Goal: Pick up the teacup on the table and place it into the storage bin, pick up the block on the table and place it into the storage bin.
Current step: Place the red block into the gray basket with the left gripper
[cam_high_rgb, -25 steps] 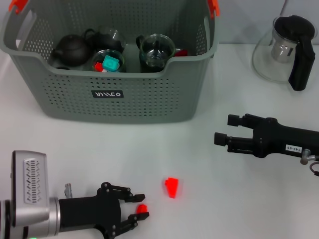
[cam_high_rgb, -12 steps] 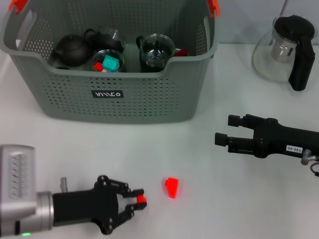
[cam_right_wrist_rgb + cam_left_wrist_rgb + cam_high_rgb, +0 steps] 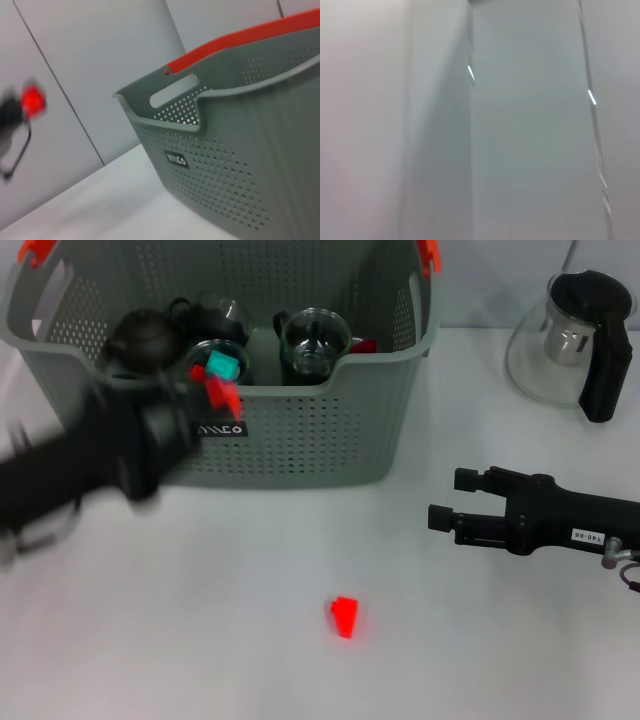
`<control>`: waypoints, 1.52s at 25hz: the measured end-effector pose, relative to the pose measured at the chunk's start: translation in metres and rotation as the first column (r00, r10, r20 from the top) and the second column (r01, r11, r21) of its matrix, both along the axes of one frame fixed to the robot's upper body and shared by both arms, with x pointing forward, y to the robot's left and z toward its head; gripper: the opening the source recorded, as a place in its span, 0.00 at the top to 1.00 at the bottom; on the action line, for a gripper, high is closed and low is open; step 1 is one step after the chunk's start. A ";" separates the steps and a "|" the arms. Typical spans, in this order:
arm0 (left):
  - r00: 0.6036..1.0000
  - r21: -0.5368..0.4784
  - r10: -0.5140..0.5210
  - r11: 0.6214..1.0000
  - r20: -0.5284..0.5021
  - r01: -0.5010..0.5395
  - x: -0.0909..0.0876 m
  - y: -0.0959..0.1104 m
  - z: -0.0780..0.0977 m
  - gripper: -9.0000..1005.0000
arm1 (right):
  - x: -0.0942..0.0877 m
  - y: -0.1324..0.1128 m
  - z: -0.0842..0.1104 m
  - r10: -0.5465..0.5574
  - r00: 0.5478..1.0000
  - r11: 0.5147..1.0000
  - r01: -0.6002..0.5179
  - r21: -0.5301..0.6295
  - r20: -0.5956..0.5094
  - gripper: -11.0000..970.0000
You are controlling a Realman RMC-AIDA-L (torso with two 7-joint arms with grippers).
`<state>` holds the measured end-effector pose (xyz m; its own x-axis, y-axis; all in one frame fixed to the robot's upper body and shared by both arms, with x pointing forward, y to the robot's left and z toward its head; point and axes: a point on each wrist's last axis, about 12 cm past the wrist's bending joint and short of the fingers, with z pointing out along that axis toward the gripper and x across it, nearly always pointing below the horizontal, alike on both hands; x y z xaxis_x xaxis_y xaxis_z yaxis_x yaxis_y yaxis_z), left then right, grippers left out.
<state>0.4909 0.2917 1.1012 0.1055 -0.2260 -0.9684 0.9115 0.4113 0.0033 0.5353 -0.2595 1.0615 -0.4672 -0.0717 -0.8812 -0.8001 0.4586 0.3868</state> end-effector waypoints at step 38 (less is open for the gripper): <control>0.823 0.608 0.531 0.727 -0.204 -0.318 0.160 -0.054 0.106 0.79 | 0.002 0.003 0.002 0.002 1.000 1.000 -0.002 0.006 0.010 0.04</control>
<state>0.6504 0.2380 1.2070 -0.2971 0.3135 -0.9019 0.6206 0.7813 0.0671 0.5370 -0.2568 1.0631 -0.4579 -0.0677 -0.8864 -0.8051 0.4545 0.3812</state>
